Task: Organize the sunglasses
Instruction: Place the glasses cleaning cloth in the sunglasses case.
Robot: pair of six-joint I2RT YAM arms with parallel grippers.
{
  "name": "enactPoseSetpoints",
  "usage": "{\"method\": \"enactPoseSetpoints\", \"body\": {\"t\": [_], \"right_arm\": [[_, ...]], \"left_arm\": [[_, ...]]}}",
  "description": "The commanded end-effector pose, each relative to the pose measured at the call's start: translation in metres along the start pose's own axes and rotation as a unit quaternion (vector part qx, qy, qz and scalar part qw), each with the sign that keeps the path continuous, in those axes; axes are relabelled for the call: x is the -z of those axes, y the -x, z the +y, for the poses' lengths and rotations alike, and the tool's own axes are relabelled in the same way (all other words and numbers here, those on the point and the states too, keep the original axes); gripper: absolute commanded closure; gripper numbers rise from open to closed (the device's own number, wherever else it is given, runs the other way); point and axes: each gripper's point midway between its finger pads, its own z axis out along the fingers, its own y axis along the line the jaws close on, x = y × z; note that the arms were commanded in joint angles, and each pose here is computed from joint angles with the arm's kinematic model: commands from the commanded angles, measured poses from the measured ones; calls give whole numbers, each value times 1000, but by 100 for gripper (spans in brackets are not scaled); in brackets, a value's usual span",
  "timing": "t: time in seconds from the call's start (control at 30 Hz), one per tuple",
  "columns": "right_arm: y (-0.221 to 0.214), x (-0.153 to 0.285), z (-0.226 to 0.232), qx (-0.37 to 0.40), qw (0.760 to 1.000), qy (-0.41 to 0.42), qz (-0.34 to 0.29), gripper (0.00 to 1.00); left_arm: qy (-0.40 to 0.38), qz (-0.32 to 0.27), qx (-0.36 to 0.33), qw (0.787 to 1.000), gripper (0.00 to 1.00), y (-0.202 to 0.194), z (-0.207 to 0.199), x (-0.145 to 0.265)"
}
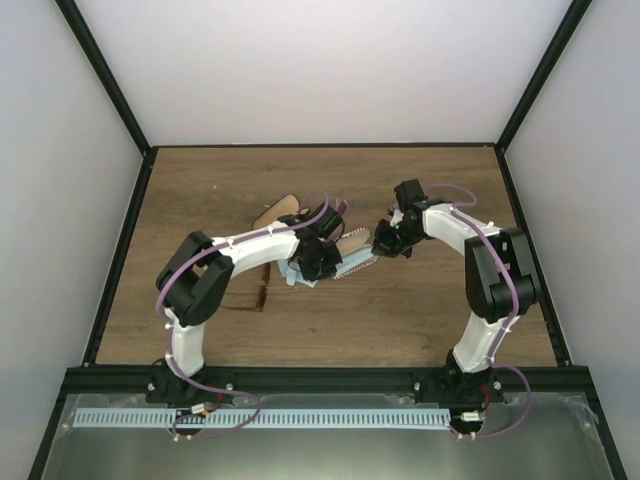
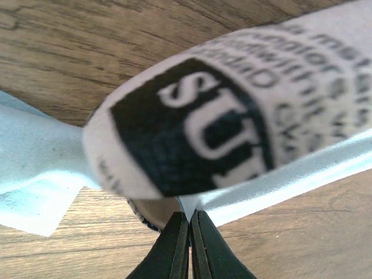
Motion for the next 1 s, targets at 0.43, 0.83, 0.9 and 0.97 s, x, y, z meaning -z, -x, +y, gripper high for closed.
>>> {"method": "enactPoseSetpoints", "body": {"t": [0.43,0.83,0.9,0.97], "right_arm": [[26,-11,-11,38,998,-33,-32,99],[25,-5,12,55,998,11,-19,99],[21,-8,9,55,998,10,-12,99],[19,-10,5,53,999,4,-9,99]], "left_arm": [[31,20,0,999,96,-3,14,-15],[35,20,0,999,96,-4,16,-15],[34,18,0,999,96,-3,15,-14],[33,17,-2,999,95,-2,13,-12]]}}
